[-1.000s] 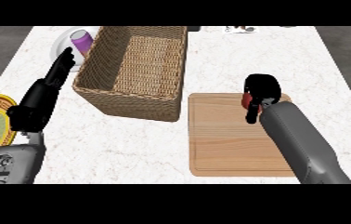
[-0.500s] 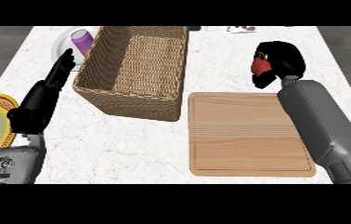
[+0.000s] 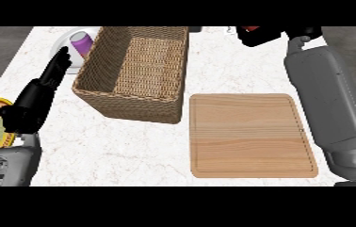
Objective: Pick the bell pepper from the cutting board and place it in the basket
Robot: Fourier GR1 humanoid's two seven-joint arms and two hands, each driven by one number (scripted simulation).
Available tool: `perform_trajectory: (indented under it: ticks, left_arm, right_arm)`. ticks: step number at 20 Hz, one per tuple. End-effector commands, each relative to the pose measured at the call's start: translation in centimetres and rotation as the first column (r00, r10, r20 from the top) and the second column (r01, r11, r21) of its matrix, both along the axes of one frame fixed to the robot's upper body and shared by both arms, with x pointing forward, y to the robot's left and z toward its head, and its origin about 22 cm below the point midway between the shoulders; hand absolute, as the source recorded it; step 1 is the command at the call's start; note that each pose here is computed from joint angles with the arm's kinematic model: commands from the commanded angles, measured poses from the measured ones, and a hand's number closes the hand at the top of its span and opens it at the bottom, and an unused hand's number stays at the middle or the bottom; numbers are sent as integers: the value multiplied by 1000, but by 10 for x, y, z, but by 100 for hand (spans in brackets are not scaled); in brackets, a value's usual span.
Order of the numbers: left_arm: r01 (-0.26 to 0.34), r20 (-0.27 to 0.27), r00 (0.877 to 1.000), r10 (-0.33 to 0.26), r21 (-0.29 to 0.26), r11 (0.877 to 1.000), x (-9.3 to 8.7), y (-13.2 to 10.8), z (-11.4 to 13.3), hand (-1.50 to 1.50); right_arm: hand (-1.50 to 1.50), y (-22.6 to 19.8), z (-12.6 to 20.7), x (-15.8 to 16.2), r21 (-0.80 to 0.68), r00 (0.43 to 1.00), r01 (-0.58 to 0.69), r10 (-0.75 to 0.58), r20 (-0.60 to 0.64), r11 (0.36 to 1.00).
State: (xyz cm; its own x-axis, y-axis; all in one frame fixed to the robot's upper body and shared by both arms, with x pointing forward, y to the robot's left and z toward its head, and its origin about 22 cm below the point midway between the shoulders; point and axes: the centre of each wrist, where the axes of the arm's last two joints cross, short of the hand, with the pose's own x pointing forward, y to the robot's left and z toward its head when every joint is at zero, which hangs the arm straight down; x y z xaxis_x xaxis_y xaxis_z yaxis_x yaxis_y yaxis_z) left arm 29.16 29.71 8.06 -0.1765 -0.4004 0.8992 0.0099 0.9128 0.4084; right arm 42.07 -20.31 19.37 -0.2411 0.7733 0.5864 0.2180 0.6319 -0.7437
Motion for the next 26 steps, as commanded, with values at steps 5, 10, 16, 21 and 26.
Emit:
perform_trajectory:
  ticks: [5, 10, 16, 21, 26]
  left_arm:
    - [11, 2, 1000, -11, -2, 1000, 3, -12, -15, 0]
    - [10, 15, 1000, -10, -6, 1000, 2, -11, -16, 0]
    - [17, 9, 1000, -17, 3, 1000, -4, -3, 4, 0]
    - [15, 4, 1000, -15, 4, 1000, 4, -10, 1, 0]
    - [32, 7, 999, -32, 9, 999, -11, 0, 6, 0]
  right_arm:
    - [150, 67, 89, -9, 94, 977, -211, 208, 36, 973]
    - [150, 106, 135, -18, 84, 965, -256, 259, -29, 963]
    - [150, 152, 155, -15, 79, 956, -265, 273, -110, 961]
    - [150, 178, 156, -4, 57, 946, -243, 249, -207, 968]
    - [150, 208, 124, -4, 20, 919, -248, 242, -311, 969]
